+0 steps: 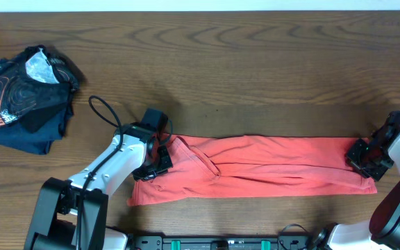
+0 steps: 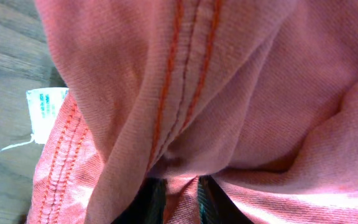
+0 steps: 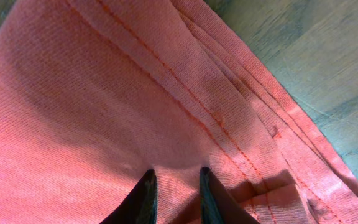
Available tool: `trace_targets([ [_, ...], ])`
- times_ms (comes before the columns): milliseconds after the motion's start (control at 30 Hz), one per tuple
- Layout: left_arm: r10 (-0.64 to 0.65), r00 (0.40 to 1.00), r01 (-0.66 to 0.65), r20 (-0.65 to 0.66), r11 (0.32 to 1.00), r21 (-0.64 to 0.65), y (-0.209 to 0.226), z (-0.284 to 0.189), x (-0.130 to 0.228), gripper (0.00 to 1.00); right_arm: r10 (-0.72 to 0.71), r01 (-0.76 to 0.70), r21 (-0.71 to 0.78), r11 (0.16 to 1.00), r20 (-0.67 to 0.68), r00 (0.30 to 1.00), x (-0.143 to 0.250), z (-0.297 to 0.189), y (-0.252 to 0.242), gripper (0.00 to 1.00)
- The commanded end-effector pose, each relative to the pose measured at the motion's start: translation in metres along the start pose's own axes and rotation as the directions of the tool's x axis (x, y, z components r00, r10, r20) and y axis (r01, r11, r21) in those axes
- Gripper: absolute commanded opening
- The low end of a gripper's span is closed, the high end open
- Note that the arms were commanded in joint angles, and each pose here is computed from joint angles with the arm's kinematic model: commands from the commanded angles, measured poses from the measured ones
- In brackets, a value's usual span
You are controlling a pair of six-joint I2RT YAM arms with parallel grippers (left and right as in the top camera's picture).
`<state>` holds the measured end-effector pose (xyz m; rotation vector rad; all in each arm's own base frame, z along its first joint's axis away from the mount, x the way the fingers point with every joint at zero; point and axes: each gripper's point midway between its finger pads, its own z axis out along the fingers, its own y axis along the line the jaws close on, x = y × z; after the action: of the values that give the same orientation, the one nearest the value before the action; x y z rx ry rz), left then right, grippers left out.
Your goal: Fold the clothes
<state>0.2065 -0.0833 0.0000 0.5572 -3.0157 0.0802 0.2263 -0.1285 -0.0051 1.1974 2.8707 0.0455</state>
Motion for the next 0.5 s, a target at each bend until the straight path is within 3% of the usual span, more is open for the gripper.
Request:
trace_targets([
  [0, -0.044, 0.999, 0.043, -0.006, 0.996, -0.082, 0.022, 0.007, 0.004, 0.21, -0.001, 0.002, 0.016, 1.0, -0.067, 0.998, 0.018, 0.016, -0.003, 0.22],
  [267, -0.039, 0.999, 0.039, 0.02, 0.999, -0.019, 0.009, -0.009, -0.001, 0.21, -0.001, 0.002, 0.016, 1.0, -0.067, 0.998, 0.018, 0.016, -0.003, 0.22],
  [467, -0.031, 0.991, 0.02, 0.132, 0.996, 0.084, -0.006, -0.043, -0.014, 0.26, -0.001, 0.002, 0.016, 1.0, -0.067, 0.998, 0.018, 0.016, -0.003, 0.22],
])
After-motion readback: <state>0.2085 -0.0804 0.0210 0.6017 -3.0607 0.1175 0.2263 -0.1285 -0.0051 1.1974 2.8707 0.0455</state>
